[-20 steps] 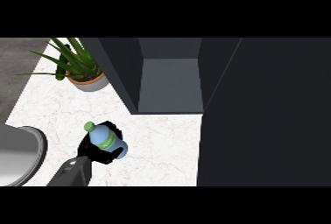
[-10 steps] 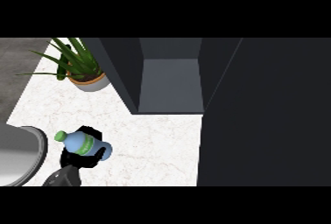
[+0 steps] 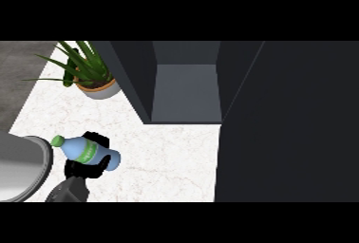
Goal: Pick up the bottled water, place it into the cabinet and close the cabinet
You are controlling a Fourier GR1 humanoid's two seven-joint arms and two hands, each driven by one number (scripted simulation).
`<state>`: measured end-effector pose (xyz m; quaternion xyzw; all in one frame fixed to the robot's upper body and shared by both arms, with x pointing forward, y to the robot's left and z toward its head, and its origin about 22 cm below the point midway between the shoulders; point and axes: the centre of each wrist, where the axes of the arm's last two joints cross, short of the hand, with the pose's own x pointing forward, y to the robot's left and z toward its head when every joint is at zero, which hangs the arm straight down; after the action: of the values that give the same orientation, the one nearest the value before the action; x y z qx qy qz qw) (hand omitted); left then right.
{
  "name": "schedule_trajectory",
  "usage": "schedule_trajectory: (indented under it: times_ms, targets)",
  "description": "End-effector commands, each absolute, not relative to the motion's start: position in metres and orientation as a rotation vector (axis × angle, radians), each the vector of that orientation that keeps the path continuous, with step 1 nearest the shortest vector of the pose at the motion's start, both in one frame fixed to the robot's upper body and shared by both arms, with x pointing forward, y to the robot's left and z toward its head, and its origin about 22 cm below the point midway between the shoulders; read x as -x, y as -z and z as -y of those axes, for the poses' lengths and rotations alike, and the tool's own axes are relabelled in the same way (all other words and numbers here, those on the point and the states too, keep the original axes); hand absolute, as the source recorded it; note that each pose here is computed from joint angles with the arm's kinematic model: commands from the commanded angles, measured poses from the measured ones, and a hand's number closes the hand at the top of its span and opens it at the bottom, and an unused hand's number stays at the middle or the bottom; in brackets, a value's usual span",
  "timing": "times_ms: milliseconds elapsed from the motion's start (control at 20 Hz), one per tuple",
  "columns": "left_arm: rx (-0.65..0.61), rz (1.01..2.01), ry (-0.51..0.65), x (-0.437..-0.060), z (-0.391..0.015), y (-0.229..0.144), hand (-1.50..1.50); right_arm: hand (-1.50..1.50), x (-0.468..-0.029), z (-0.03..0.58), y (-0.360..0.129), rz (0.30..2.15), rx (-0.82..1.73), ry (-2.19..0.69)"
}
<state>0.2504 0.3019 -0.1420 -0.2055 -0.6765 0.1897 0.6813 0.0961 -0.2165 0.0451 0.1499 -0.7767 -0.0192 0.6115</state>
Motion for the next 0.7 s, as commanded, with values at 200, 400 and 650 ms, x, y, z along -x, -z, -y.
schedule_trajectory:
  times_ms: [200,400,650]
  targets:
    - [0.503,1.530,-0.350,-0.242,-0.293,0.119,1.50,-1.50,-0.093,0.208,-0.062,1.795,-0.364,0.041]
    - [0.536,1.562,-0.319,-0.269,-0.262,0.064,1.50,-1.50,-0.107,0.198,-0.047,1.789,-0.360,0.056]
    - [0.537,1.614,-0.252,-0.269,-0.214,0.033,1.50,-1.50,-0.107,0.216,-0.042,1.793,-0.375,0.067]
